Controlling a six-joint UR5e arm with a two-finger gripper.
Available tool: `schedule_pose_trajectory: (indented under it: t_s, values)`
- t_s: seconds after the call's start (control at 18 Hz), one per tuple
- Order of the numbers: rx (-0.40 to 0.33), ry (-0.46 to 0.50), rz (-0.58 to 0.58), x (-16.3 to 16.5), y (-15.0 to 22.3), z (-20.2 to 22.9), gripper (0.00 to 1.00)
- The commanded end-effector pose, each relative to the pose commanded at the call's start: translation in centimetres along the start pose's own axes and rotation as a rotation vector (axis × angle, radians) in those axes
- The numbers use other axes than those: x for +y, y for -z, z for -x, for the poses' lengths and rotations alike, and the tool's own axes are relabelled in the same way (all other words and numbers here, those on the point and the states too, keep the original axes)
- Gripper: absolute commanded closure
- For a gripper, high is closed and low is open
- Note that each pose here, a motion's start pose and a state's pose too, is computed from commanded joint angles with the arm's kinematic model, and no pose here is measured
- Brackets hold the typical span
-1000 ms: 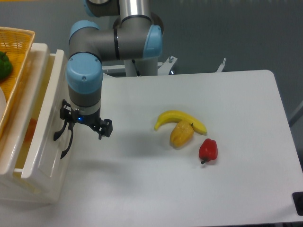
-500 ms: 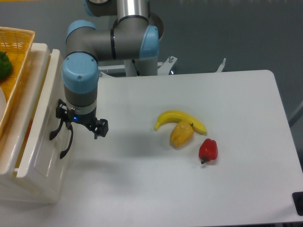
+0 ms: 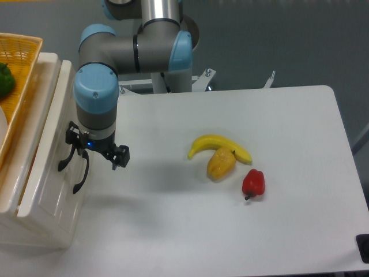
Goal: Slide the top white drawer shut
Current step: 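Keep pushing the drawer front until it sits flush with the unit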
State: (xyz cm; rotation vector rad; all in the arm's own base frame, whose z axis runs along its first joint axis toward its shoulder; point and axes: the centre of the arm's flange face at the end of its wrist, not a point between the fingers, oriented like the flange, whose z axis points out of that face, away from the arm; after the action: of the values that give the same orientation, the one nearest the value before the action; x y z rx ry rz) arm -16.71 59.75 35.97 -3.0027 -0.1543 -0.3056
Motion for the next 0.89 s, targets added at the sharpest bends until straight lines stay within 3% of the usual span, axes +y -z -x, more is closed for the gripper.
schedule_pose_trajectory:
  t_s: [0.89]
  values:
    - [0.006, 0.027, -0.009, 0.3, 0.5, 1.3, 0.0]
